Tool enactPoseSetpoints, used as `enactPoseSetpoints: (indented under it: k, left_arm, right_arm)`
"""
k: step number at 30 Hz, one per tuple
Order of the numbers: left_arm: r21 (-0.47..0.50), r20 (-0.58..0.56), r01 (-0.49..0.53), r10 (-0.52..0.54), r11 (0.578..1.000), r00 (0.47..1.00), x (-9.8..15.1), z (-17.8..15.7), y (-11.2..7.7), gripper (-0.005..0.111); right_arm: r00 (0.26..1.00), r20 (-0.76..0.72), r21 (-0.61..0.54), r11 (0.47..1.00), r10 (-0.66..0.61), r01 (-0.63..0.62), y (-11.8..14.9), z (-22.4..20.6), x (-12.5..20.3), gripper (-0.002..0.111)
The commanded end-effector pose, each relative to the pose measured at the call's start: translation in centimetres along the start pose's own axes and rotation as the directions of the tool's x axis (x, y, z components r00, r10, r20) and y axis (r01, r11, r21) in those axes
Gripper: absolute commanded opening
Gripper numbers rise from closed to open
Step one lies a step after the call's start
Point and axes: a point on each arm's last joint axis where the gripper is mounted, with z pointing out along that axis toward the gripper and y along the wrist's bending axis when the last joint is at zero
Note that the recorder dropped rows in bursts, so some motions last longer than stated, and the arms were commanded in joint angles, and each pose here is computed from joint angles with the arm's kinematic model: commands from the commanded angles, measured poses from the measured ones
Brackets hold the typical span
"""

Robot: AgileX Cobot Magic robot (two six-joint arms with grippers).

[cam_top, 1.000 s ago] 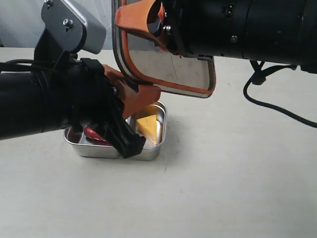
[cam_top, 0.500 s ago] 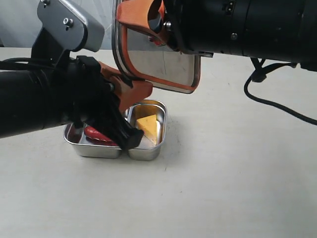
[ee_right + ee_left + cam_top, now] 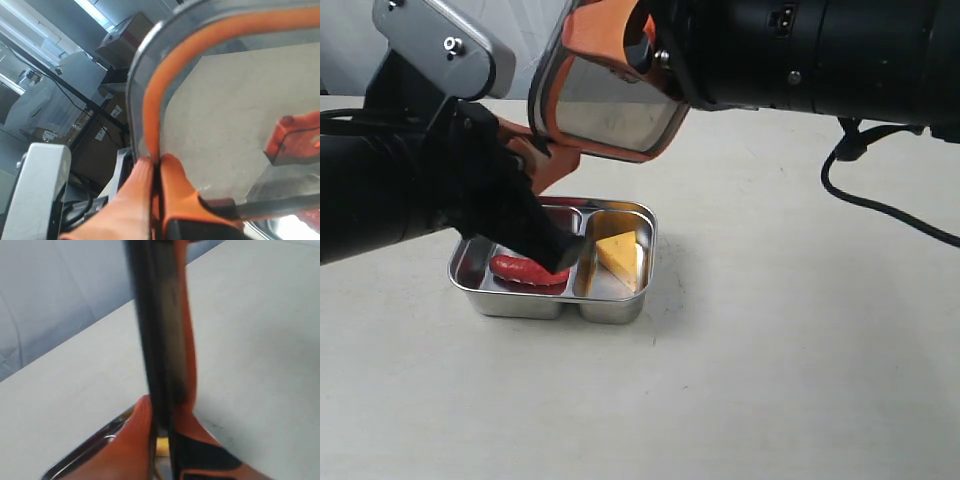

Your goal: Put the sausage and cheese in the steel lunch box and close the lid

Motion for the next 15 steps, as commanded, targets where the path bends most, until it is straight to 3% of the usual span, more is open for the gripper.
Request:
enactPoseSetpoints:
  k: [1,9,15]
  left_arm:
    - [-0.09,-0.003,-0.011,0.011,0.996,1.0,-0.4,-0.2,1.0,0.0]
    - [-0.138,-0.032,-0.12,0.117,0.983,0.993,-0.3,-0.3,1.4,0.0]
    - [-0.179,-0.083,-0.159,0.147,0.971,0.986,0.7,-0.3,1.8,0.0]
  right_arm:
    - [0.997,-0.063,-0.036,0.998,-0.049,0.047,0.3,0.0,0.8,-0.001]
    - [0.993,-0.093,-0.032,0.997,-0.072,0.069,0.2,0.0,1.1,-0.001]
    - [0.982,-0.171,0.041,0.995,-0.08,0.088,-0.5,-0.1,1.8,-0.001]
